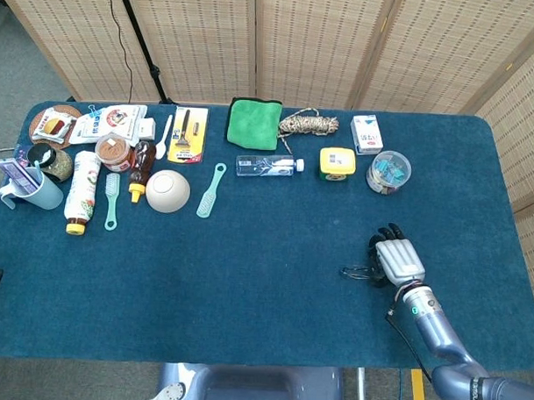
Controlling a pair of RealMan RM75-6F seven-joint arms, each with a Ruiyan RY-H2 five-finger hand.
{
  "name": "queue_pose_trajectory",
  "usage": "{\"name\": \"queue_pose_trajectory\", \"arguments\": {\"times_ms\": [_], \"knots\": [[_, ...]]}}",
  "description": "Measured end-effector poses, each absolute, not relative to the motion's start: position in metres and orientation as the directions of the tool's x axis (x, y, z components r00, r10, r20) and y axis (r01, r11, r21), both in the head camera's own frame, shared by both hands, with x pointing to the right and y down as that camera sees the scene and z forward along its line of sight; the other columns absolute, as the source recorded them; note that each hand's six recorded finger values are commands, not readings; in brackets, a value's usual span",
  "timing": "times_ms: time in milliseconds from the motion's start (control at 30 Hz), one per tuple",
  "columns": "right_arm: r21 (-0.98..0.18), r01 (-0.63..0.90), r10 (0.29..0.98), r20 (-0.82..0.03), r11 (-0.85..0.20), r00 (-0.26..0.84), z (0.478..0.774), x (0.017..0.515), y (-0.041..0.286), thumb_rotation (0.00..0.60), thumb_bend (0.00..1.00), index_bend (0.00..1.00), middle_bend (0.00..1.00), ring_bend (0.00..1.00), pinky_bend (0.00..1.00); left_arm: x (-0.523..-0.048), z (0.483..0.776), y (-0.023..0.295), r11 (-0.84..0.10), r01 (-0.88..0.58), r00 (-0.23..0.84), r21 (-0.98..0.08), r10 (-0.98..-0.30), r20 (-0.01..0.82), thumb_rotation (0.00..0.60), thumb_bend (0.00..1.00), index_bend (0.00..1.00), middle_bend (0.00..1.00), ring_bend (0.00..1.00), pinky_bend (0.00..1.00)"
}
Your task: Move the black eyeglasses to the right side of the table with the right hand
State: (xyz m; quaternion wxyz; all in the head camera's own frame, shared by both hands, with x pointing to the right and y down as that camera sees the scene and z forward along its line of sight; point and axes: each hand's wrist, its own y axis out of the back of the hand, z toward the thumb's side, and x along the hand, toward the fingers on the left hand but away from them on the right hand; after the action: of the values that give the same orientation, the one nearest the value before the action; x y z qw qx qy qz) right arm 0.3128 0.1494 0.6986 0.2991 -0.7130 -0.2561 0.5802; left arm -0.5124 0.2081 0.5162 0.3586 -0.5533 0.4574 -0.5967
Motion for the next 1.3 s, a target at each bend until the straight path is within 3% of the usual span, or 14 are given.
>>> {"name": "queue_pose_trajectory", "arguments": {"times_ms": [400,700,867,1300], "knots": [[-0.712,-0.006,0.699,-0.690,-0.702,0.191,0.691,0.319,0.155,0.600,0.04,0.62,0.25,0.13,0.05,-0.511,0.517,0.208,-0.325,-0.081,-0.126,-0.942,-0.934,0.333,0.572,0.24,0.05,0.00,0.00,0.00],[-0.731,0.075,0.729,-0.658,-0.679,0.186,0.667,0.325,0.150,0.600,0.04,0.43,0.20,0.13,0.15,-0.511,0.518,0.208,-0.327,-0.085,-0.125,-0.941,-0.934,0.335,0.572,0.24,0.05,0.00,0.00,0.00],[-0.771,0.151,0.783,-0.593,-0.619,0.186,0.647,0.329,0.141,0.600,0.04,0.35,0.16,0.09,0.12,-0.513,0.519,0.213,-0.335,-0.085,-0.134,-0.938,-0.929,0.344,0.571,0.24,0.05,0.00,0.00,0.00],[-0.890,0.073,0.893,-0.444,-0.449,0.076,0.604,0.360,0.146,0.600,0.04,0.27,0.10,0.02,0.04,-0.523,0.523,0.232,-0.352,-0.098,-0.169,-0.931,-0.916,0.364,0.570,0.24,0.05,0.00,0.00,0.00]]}}
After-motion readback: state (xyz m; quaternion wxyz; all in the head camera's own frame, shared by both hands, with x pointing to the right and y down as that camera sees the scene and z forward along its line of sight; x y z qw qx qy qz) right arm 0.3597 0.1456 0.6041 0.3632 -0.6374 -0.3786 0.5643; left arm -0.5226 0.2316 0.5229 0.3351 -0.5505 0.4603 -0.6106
